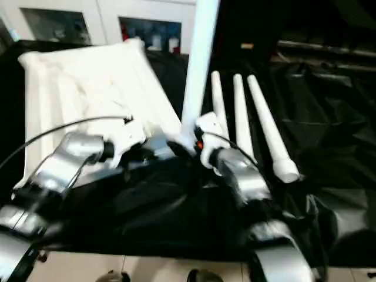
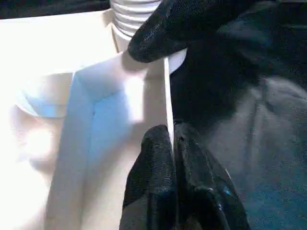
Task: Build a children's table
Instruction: Insert table leg to table base, then rotate leg to tighten
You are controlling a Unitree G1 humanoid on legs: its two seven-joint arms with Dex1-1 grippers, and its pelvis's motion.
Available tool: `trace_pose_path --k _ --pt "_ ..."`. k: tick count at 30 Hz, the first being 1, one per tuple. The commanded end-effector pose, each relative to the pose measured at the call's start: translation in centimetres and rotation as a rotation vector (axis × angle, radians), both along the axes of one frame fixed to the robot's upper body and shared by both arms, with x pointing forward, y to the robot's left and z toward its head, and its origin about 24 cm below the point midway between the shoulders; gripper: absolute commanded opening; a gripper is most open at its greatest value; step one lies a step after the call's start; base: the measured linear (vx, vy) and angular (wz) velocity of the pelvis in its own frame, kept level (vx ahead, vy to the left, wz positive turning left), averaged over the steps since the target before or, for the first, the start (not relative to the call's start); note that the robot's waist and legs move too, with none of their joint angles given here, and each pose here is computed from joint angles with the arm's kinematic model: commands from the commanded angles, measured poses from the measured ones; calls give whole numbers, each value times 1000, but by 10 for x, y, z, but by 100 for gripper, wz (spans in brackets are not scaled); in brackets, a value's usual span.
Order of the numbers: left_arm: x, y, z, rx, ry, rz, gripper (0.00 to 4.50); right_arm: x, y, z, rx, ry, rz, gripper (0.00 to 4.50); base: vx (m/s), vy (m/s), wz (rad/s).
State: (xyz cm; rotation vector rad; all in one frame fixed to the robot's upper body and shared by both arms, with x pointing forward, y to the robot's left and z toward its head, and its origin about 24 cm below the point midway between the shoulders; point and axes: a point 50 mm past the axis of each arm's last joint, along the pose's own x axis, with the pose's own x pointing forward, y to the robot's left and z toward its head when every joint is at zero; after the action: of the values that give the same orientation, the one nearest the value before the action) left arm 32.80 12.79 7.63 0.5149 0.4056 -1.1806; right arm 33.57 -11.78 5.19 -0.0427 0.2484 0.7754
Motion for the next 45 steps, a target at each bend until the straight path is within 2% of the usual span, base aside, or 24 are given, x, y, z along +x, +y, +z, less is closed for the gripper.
trace_pose_path --k 1,12,23,24,26,28,36,40,45 --pt "-8 -13 6 -44 -17 -114 0 -3 -5 8 -30 -30 50 449 0 0 0" --pt "-19 -5 1 -34 30 -175 0 -23 -23 15 -96 -65 245 449 0 0 0" --pt "-18 0 3 -25 24 -172 0 -24 -30 17 -136 -75 279 449 0 0 0" --pt "-18 0 3 -24 24 -172 0 -23 -30 16 -137 -75 280 423 0 0 0" --pt "-17 0 3 -22 23 -172 0 -23 -30 16 -143 -77 286 417 0 0 0" --pt "-17 1 4 -20 20 -170 0 -23 -29 15 -148 -76 292 381 0 0 0" --pt "-16 1 4 -16 18 -168 0 -24 -26 11 -148 -71 302 313 0 0 0" --pt "-15 2 4 -15 16 -166 0 -24 -24 8 -145 -68 299 284 0 0 0" --pt "-14 4 5 -11 14 -161 0 -23 -22 4 -132 -59 268 277 0 0 0"
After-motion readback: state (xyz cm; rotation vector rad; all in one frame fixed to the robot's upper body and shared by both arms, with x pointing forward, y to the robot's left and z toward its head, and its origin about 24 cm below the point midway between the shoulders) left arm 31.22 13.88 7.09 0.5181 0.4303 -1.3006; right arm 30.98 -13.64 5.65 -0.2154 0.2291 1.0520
